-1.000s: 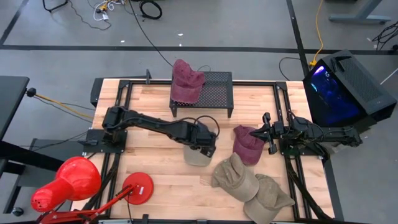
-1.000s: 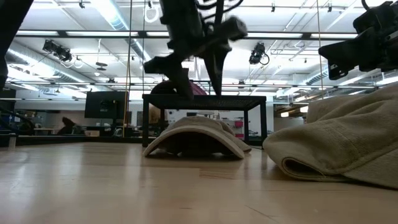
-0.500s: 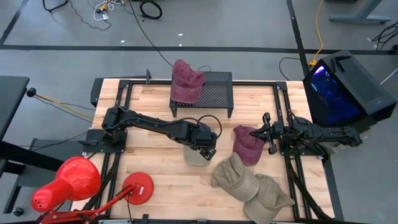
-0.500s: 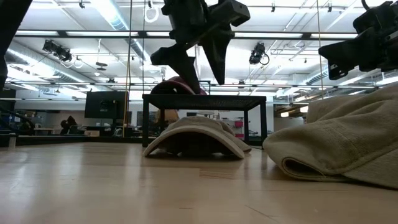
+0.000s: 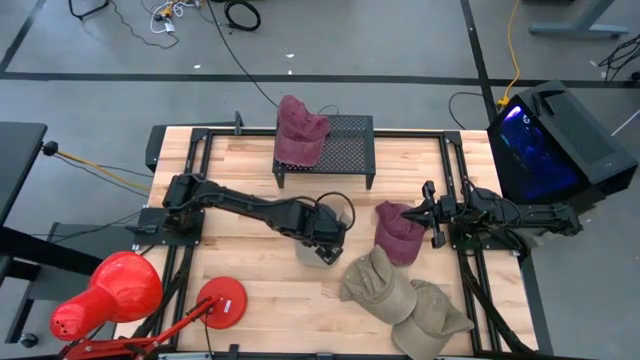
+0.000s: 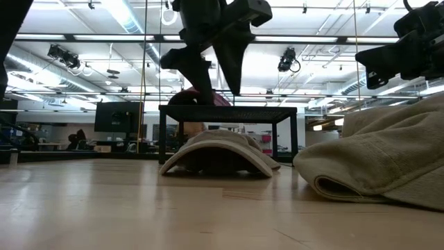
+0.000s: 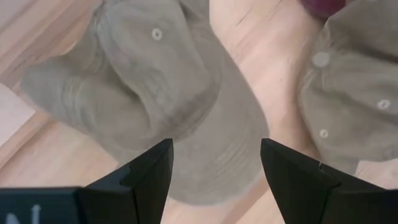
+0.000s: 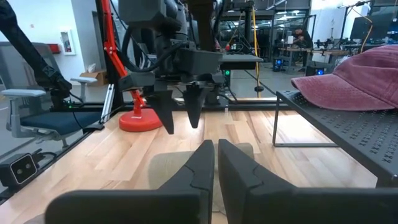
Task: Pick & Place hat
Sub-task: Put the top brown cap on the shelf
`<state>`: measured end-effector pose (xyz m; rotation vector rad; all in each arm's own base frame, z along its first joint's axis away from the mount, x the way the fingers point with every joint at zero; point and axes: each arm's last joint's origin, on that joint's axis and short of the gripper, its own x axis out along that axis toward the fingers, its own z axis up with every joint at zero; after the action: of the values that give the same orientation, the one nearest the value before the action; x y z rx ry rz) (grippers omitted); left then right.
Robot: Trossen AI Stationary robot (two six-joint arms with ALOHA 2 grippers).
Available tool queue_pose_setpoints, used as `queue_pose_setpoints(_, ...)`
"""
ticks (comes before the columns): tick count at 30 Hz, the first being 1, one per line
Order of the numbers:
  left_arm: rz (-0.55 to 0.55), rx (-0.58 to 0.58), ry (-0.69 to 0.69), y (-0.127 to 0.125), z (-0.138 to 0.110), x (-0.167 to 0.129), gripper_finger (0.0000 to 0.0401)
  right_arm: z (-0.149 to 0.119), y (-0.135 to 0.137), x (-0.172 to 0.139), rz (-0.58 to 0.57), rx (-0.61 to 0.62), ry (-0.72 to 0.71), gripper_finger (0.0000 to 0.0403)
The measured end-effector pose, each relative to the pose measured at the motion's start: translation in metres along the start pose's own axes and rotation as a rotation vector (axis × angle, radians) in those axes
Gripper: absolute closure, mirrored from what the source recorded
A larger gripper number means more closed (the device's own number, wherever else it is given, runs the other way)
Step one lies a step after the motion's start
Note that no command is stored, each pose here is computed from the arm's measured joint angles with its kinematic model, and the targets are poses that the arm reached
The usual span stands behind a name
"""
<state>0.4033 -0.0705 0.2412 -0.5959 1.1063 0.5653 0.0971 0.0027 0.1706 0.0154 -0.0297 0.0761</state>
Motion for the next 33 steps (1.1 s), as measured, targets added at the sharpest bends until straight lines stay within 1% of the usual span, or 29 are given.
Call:
queue_pose_setpoints(2, 0.005, 0.027, 0.004, -0.001, -0.003, -0.001, 0.0154, 0.000, 0.000, 0.000, 0.000, 0.000, 0.000, 0.0376)
queue_pose_setpoints(6, -0.002, 0.121, 0.006, -0.006, -0.009, -0.002, 0.0154, 0.000, 0.000, 0.000, 0.000, 0.000, 0.000, 0.0376)
queue_pose_setpoints(7, 0.000, 0.128, 0.008, -0.006, -0.010, -0.002, 0.0154, 0.000, 0.000, 0.000, 0.000, 0.000, 0.000, 0.0376)
queue_pose_setpoints(8, 0.006, 0.115, 0.011, -0.006, -0.011, -0.002, 0.0154, 0.000, 0.000, 0.000, 0.000, 0.000, 0.000, 0.0376)
queue_pose_setpoints(9, 0.021, 0.059, 0.018, -0.005, -0.012, -0.002, 0.0154, 0.000, 0.000, 0.000, 0.000, 0.000, 0.000, 0.0376)
queue_pose_setpoints(11, 0.077, -0.106, 0.051, 0.002, -0.014, -0.003, 0.0154, 0.000, 0.000, 0.000, 0.000, 0.000, 0.000, 0.0376)
queue_pose_setpoints(12, 0.108, -0.165, 0.066, 0.006, -0.014, -0.003, 0.0154, 0.000, 0.000, 0.000, 0.000, 0.000, 0.000, 0.0376)
queue_pose_setpoints(14, 0.167, -0.227, 0.084, 0.013, -0.014, -0.003, 0.0154, 0.000, 0.000, 0.000, 0.000, 0.000, 0.000, 0.0376)
queue_pose_setpoints(16, 0.226, -0.249, 0.084, 0.019, -0.014, -0.004, 0.0154, 0.000, 0.000, 0.000, 0.000, 0.000, 0.000, 0.0376)
queue_pose_setpoints(17, 0.234, -0.251, 0.083, 0.020, -0.013, -0.004, 0.0154, 0.000, 0.000, 0.000, 0.000, 0.000, 0.000, 0.0376)
queue_pose_setpoints(29, 0.262, -0.315, 0.047, 0.038, 0.010, 0.002, 0.0154, 0.000, 0.000, 0.000, 0.000, 0.000, 0.000, 0.0376)
queue_pose_setpoints(33, 0.248, -0.329, 0.011, 0.040, 0.015, -0.002, 0.0154, 0.000, 0.000, 0.000, 0.000, 0.000, 0.000, 0.0376)
